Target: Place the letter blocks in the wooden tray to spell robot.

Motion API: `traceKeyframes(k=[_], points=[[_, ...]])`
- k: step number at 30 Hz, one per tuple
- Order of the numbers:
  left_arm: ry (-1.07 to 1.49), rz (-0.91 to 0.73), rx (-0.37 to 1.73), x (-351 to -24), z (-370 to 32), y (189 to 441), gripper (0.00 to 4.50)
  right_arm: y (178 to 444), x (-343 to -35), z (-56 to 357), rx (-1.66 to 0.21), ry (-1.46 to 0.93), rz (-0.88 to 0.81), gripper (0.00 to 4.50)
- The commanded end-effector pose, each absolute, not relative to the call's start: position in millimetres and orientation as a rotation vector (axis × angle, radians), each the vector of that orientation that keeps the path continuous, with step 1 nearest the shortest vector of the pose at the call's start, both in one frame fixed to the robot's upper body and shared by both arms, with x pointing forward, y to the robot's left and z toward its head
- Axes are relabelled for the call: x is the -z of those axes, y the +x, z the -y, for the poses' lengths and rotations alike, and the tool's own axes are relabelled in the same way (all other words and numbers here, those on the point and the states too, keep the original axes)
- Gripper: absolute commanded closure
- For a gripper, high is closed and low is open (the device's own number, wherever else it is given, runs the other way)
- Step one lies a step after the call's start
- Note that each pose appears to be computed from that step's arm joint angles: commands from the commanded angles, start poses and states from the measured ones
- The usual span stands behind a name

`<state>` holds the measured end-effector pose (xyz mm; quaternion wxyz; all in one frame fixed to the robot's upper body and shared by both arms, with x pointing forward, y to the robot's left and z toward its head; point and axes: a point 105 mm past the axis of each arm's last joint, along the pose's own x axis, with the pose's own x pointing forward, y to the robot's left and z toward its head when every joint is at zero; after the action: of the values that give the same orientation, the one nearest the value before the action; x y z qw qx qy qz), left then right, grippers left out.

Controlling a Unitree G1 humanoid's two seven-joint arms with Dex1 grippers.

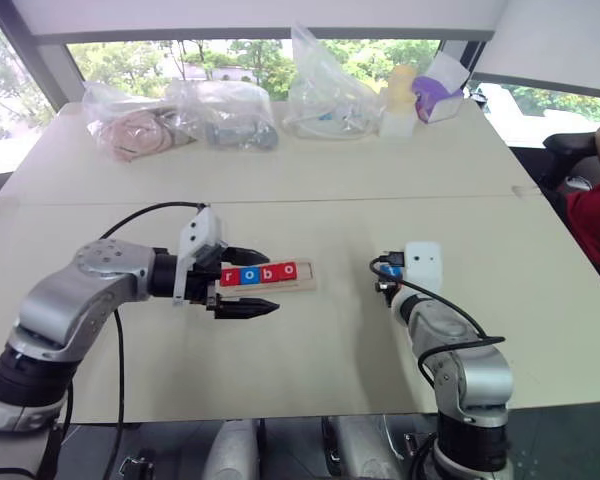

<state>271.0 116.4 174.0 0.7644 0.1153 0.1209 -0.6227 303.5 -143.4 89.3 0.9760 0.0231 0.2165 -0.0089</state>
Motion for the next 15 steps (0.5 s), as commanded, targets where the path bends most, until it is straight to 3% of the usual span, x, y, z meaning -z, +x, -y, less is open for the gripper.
traceKeyframes(k=[1, 4, 10, 11, 15], points=[[0.282, -0.238, 1.386, -178.9, -113.7, 274.3, 0.0, 300.1, -98.9, 131.7, 0.003, 0.096, -0.419, 3.3], [0.291, -0.251, 1.395, -178.7, -115.3, 277.4, 0.0, 299.2, -87.1, 126.4, 0.005, 0.121, -0.466, 3.3], [0.307, -0.274, 1.385, -177.8, -123.1, 280.6, 0.0, 297.5, -85.8, 138.4, 0.036, 0.108, -0.468, 0.25], [0.31, -0.276, 1.382, -178.2, -125.0, 280.9, 0.0, 298.5, -91.6, 141.9, 0.04, 0.107, -0.445, 0.04], [0.317, -0.294, 1.347, -186.0, -142.8, 283.2, 0.0, 310.9, -137.5, 160.8, -0.04, -0.069, -0.257, 0.04]])
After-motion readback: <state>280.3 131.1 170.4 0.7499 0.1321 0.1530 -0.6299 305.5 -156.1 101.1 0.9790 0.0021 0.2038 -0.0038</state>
